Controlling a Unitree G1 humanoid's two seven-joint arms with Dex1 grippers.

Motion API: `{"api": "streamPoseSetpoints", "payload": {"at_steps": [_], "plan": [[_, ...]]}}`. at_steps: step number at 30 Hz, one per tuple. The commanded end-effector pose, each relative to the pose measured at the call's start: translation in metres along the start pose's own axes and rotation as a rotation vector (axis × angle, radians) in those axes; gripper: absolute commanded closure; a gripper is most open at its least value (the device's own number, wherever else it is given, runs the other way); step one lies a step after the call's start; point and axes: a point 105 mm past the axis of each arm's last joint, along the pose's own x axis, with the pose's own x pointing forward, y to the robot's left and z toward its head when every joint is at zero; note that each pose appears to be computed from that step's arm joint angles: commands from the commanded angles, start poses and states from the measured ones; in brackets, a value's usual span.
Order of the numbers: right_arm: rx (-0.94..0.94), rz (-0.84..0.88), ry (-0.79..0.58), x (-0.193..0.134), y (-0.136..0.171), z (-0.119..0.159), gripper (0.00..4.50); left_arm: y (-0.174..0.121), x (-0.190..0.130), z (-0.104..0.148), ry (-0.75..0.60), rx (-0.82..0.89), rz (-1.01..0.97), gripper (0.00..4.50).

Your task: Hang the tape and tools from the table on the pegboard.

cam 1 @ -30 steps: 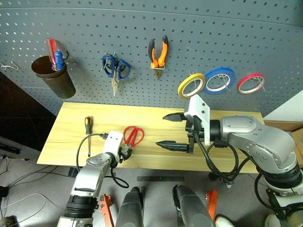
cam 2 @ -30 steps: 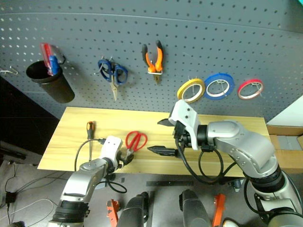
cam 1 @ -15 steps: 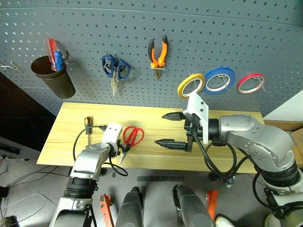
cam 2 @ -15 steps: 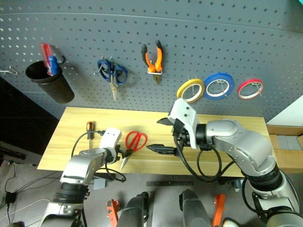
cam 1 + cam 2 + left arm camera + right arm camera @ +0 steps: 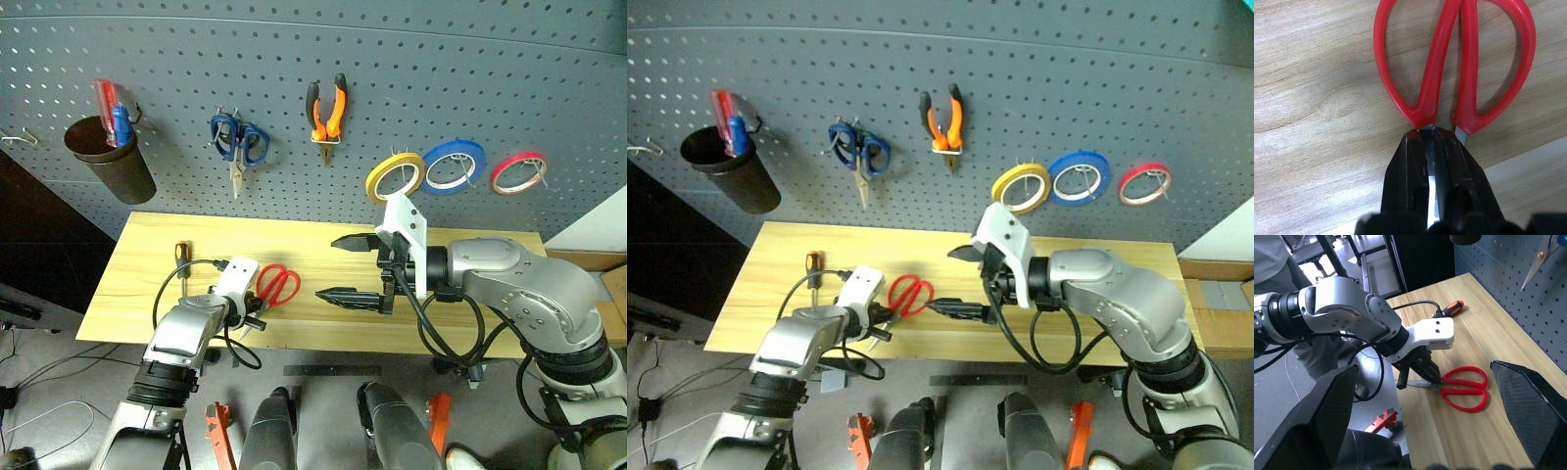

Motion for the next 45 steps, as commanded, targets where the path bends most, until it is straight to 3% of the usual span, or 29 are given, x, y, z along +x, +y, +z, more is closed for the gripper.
{"api": "streamPoseSetpoints", "payload": {"at_steps": [1, 6, 10, 15, 22, 26, 31, 39, 45], "plan": [[-0.016, -0.005, -0.036, -0.004, 0.001, 0.010, 0.00, 0.007, 0.001, -0.009, 0.027, 0.010, 0.022, 4.48], [-0.010, -0.009, -0.039, -0.005, 0.001, 0.010, 0.00, 0.014, -0.002, -0.002, -0.038, 0.051, 0.040, 4.48], [-0.019, -0.015, -0.045, -0.007, 0.001, 0.012, 0.00, 0.014, -0.015, 0.009, -0.177, 0.079, 0.040, 4.48], [-0.036, -0.027, -0.047, -0.010, 0.001, 0.015, 0.00, 0.006, -0.034, 0.003, -0.279, 0.072, 0.030, 4.48], [-0.105, -0.038, -0.063, -0.013, 0.002, 0.021, 0.00, 0.010, -0.080, 0.020, -0.589, 0.123, 0.146, 4.48], [-0.144, -0.029, -0.077, -0.015, 0.004, 0.026, 0.00, 0.017, -0.124, 0.044, -0.825, 0.275, 0.307, 4.48], [-0.178, -0.016, -0.094, -0.017, 0.002, 0.035, 0.00, 0.023, -0.153, 0.064, -0.967, 0.298, 0.412, 4.48], [-0.206, -0.015, -0.101, -0.016, -0.008, 0.042, 0.00, 0.024, -0.170, 0.108, -1.113, 0.323, 0.432, 4.48], [-0.216, -0.017, -0.111, -0.013, -0.010, 0.047, 0.00, 0.022, -0.161, 0.131, -1.149, 0.350, 0.383, 4.48]]}}
